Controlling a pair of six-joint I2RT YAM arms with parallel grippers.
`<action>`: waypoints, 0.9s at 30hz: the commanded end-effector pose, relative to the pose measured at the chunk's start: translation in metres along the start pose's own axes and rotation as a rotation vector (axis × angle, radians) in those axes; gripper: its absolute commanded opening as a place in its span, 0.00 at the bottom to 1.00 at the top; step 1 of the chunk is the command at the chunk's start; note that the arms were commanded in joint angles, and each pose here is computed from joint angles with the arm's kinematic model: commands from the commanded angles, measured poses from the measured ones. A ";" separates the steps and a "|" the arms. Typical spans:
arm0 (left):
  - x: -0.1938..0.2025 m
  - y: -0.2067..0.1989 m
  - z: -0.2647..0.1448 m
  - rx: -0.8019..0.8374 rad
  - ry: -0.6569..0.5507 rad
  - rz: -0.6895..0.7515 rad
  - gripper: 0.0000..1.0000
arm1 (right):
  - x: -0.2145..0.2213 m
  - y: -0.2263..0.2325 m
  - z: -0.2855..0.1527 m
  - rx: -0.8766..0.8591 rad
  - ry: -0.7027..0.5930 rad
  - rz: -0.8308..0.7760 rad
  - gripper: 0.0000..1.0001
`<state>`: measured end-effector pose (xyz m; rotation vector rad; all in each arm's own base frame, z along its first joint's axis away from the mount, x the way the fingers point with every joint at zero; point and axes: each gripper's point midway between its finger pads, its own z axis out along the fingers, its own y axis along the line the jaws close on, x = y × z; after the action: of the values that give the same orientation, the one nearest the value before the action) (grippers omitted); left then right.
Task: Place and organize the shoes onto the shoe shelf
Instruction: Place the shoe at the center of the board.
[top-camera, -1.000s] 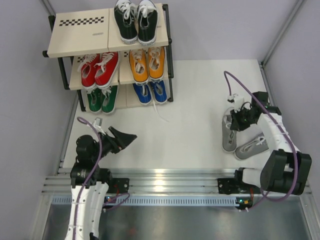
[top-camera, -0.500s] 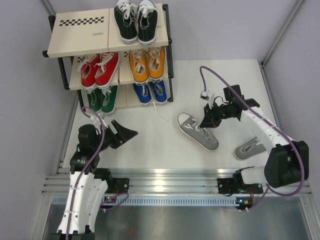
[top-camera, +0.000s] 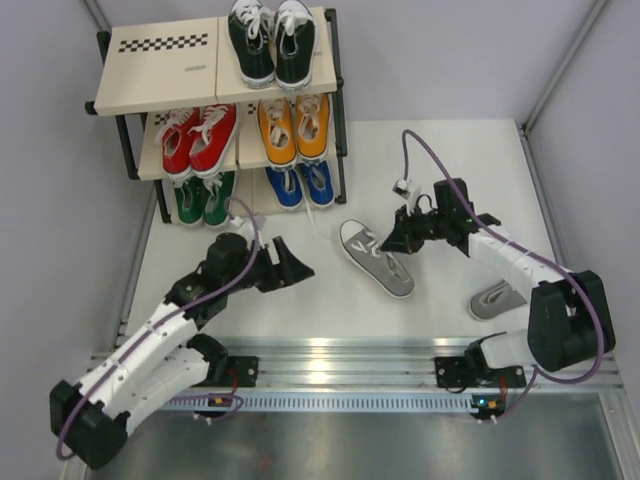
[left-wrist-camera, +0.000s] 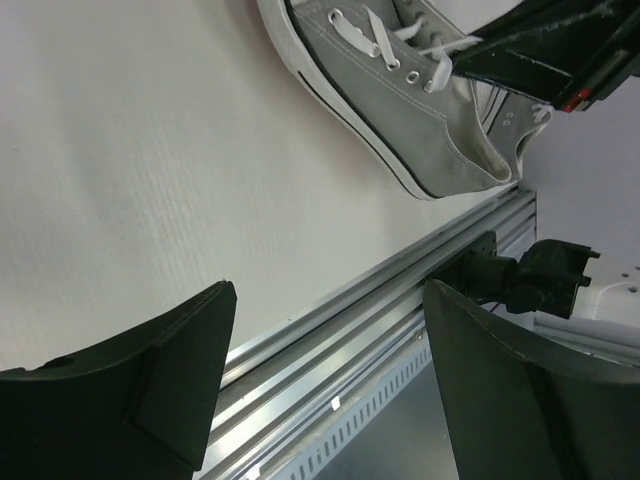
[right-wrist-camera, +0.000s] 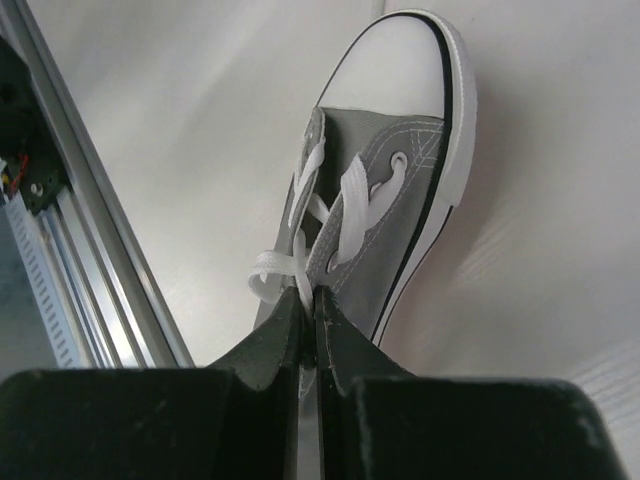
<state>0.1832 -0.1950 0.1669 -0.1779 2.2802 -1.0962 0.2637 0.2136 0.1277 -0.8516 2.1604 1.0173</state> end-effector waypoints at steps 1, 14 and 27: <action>-0.030 -0.038 0.029 0.028 -0.157 0.043 0.81 | -0.052 0.007 0.006 -0.030 -0.215 0.017 0.00; 0.032 -0.089 0.134 0.008 -0.058 0.108 0.81 | -0.011 0.016 0.035 0.035 -0.196 0.053 0.07; 0.069 -0.066 0.166 -0.066 0.049 0.224 0.67 | -0.028 0.010 -0.008 0.055 -0.147 -0.213 0.68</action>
<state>0.2072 -0.3571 0.0857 0.0301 2.3891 -0.8630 0.2625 0.2322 0.1302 -0.8411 2.0325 0.9473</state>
